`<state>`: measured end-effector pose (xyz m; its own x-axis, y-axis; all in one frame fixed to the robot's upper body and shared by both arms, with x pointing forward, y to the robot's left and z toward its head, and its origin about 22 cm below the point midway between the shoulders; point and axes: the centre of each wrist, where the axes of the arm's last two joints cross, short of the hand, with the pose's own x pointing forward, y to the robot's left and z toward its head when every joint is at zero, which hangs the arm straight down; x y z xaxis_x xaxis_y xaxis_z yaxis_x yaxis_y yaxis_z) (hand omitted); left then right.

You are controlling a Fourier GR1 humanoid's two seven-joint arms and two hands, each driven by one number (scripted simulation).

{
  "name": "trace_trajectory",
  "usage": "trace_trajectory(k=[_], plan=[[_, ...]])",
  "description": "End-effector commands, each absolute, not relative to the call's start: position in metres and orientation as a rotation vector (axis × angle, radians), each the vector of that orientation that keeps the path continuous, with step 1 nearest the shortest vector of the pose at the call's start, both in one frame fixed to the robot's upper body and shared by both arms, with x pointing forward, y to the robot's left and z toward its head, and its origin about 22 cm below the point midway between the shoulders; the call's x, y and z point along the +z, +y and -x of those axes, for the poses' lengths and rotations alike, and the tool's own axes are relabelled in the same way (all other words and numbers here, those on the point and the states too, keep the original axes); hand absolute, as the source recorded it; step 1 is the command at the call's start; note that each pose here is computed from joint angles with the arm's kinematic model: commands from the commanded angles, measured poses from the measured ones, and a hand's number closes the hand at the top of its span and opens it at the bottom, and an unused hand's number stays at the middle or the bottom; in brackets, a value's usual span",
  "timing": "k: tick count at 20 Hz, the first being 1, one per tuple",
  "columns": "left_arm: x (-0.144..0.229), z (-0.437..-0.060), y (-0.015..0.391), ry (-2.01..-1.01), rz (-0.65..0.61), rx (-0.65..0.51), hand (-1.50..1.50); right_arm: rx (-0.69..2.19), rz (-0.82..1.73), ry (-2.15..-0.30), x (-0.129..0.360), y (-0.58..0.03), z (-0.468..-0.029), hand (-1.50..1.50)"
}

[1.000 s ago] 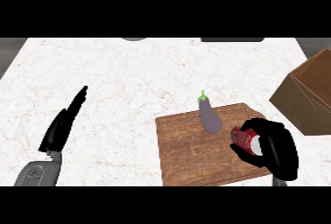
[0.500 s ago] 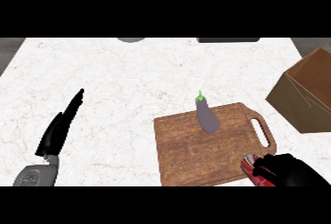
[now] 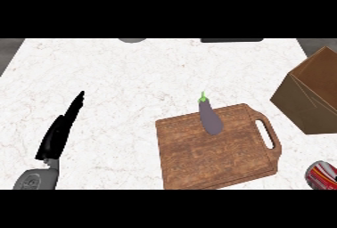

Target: Pick the can from the cutting board and place it in the cardboard box

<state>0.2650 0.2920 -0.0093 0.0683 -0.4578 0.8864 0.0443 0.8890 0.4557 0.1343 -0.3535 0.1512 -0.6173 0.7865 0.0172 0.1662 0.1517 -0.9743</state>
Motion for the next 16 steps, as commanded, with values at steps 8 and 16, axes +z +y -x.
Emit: trace_trajectory(k=[8,16], plan=[[-0.009,-0.272,0.29,-1.476,-0.327,-0.41,0.0,1.157,1.058,-1.822,0.231,-0.413,-0.156,1.5],[-0.011,-0.28,0.282,-1.477,-0.307,-0.413,0.0,1.172,1.113,-1.648,0.242,-0.457,-0.217,1.5]])
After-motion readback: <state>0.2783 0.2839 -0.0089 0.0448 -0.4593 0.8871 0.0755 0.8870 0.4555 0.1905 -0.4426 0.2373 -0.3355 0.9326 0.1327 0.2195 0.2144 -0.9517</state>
